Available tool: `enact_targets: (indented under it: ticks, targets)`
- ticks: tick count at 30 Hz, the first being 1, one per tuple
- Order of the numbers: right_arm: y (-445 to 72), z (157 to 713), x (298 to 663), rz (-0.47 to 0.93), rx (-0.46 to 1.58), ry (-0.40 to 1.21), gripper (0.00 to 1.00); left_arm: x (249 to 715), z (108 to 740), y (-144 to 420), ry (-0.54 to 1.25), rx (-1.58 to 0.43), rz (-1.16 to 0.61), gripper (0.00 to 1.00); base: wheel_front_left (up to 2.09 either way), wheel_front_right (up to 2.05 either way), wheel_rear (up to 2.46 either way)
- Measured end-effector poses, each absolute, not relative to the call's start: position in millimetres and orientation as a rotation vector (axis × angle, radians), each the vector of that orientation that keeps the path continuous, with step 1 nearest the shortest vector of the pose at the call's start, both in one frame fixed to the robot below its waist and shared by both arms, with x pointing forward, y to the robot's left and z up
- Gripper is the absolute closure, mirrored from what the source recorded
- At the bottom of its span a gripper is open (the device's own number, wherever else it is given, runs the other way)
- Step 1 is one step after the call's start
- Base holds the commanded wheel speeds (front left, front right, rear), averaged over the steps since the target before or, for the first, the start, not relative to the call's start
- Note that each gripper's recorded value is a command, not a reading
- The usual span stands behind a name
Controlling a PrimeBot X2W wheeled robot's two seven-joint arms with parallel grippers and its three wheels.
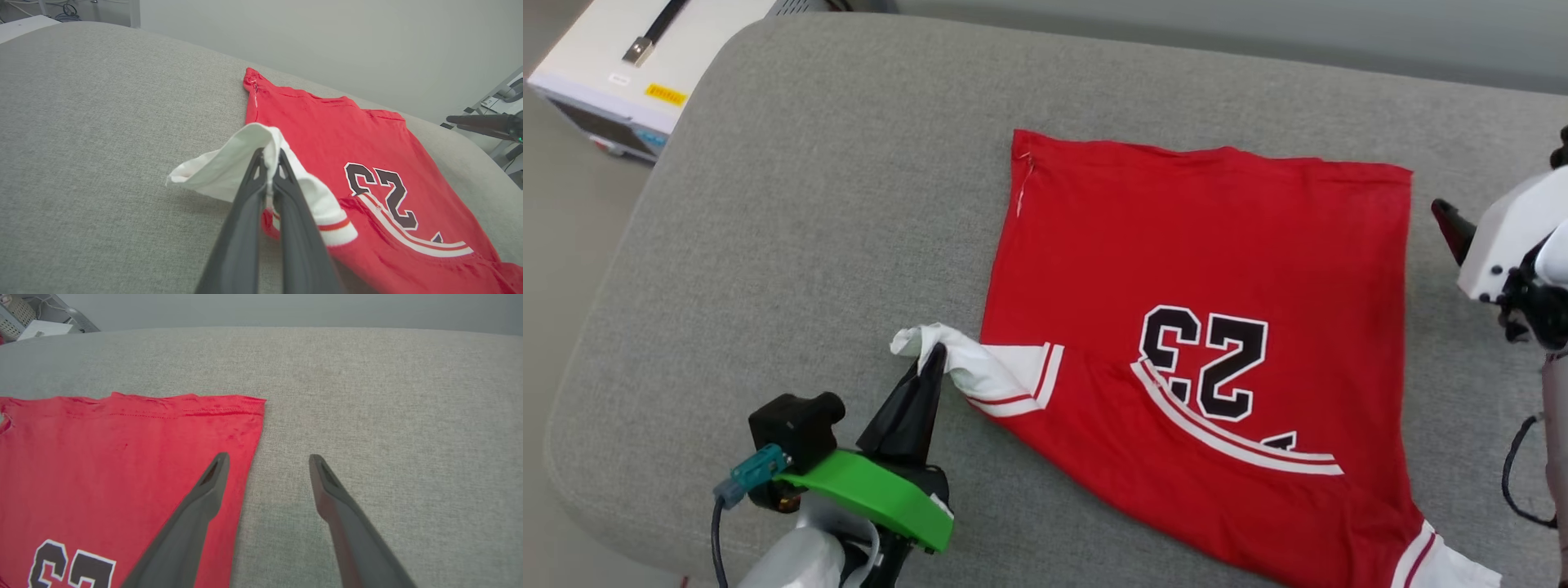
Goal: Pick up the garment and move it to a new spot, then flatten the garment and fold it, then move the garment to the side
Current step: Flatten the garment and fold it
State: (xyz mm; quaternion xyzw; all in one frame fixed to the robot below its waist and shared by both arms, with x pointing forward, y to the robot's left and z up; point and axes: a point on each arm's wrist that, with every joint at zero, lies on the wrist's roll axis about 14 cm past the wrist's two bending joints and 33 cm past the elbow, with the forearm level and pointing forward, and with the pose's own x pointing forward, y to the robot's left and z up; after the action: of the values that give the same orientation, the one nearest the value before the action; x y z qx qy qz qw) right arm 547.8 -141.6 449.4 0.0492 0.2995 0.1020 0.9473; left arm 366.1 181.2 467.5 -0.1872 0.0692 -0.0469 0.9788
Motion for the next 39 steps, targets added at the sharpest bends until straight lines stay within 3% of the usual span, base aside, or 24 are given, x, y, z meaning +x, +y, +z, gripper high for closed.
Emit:
enact_targets:
  ticks: [7, 15, 16, 17, 18, 28, 31, 39]
  targets:
    - [-117.5, 410.6, 584.2, 0.246, 0.041, 0.771, 0.0, 378.0, 459.8, 176.1, 0.145, -0.382, -0.103, 1.0, 0.0, 0.0, 0.0]
    - [-100.1, 346.4, 566.4, 0.279, 0.0, 1.119, 0.0, 375.0, 438.6, 191.8, 0.198, -0.378, -0.038, 1.0, 0.0, 0.0, 0.0]
    - [-100.2, 345.0, 565.7, 0.279, -0.011, 1.138, 0.53, 374.9, 437.7, 193.0, 0.199, -0.378, -0.033, 1.0, 0.0, 0.0, 0.0]
    - [-99.5, 345.0, 565.5, 0.28, -0.017, 1.156, 0.69, 374.9, 437.0, 193.7, 0.2, -0.378, -0.028, 1.0, 0.0, 0.0, 0.0]
    - [-100.2, 345.5, 565.4, 0.277, -0.015, 1.168, 1.0, 374.9, 436.2, 194.0, 0.201, -0.38, -0.025, 1.0, 0.0, 0.0, 0.0]
    - [-118.1, 371.5, 565.4, 0.233, -0.008, 1.095, 1.0, 372.4, 441.1, 199.5, 0.181, -0.378, -0.013, 1.0, 0.0, 0.0, 0.0]
    - [-149.5, 403.1, 560.3, 0.178, -0.005, 1.012, 1.0, 360.1, 445.5, 204.2, 0.172, -0.372, 0.002, 1.0, 0.0, 0.0, 0.0]
    - [-222.9, 438.5, 498.6, 0.047, 0.04, 0.949, 1.0, 339.4, 446.9, 203.4, 0.19, -0.369, -0.003, 1.0, 0.0, 0.0, 0.0]
